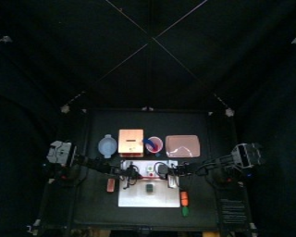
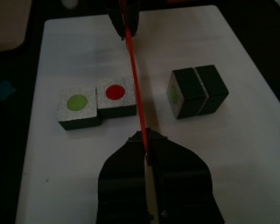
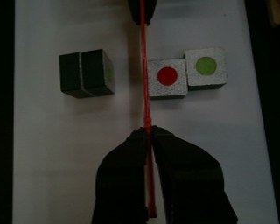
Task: Cut the sushi into 4 pieces with the knife
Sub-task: Cut the sushi into 4 pieces
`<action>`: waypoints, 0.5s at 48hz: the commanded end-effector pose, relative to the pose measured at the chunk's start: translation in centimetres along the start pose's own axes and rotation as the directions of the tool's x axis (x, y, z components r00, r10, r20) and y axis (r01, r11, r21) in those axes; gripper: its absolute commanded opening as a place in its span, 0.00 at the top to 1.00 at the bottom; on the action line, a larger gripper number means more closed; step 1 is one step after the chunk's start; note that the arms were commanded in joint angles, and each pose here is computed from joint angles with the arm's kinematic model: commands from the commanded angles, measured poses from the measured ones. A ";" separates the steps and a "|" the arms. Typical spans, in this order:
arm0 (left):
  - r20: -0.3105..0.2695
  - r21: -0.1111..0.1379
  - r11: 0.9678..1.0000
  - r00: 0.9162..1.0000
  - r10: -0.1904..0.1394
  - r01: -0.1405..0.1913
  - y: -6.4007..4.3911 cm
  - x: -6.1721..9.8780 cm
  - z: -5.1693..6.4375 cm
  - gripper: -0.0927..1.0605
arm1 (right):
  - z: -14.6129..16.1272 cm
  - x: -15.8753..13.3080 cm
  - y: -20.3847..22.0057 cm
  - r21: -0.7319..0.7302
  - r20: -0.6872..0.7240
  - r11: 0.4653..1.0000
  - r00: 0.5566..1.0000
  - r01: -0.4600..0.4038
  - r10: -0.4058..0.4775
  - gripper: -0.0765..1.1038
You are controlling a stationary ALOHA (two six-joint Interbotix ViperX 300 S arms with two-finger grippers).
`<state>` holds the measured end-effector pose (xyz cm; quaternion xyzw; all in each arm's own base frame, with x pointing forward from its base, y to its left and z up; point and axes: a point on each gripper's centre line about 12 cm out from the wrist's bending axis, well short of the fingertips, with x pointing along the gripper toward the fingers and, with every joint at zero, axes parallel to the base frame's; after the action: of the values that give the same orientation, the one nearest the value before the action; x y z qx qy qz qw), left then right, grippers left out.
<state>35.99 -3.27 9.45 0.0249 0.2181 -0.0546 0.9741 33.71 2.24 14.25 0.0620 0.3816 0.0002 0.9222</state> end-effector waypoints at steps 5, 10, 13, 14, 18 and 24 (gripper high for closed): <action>0.118 0.025 0.999 0.992 -0.040 0.037 -1.5 -1.2 3.8 0.70 | 2.6 -2.2 1.3 -0.019 0.110 0.999 0.993 -0.036 0.038 0.72; 0.134 0.038 0.997 0.988 -0.072 0.067 -2.8 -1.6 4.3 0.70 | 2.8 -2.7 2.2 -0.035 0.124 0.998 0.990 -0.057 0.061 0.72; 0.132 0.045 0.995 0.987 -0.091 0.086 -3.5 -1.6 4.2 0.70 | 2.8 -2.9 2.7 -0.043 0.126 0.997 0.989 -0.069 0.074 0.72; 0.132 0.048 0.995 0.986 -0.099 0.093 -3.8 -1.6 4.2 0.70 | 2.8 -2.9 2.8 -0.044 0.126 0.997 0.989 -0.071 0.076 0.72; 0.122 0.054 0.992 0.985 -0.122 0.116 -4.8 -1.5 3.9 0.70 | 2.7 -2.9 3.2 -0.051 0.122 0.996 0.989 -0.080 0.085 0.72; 0.103 0.059 0.989 0.985 -0.140 0.134 -5.6 -1.2 3.3 0.70 | 2.5 -2.6 3.3 -0.042 0.114 0.996 0.990 -0.082 0.086 0.72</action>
<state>35.06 -7.84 12.01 0.0302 0.1838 -0.1152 0.9757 33.17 5.25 16.79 0.0565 0.3490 0.0431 0.9344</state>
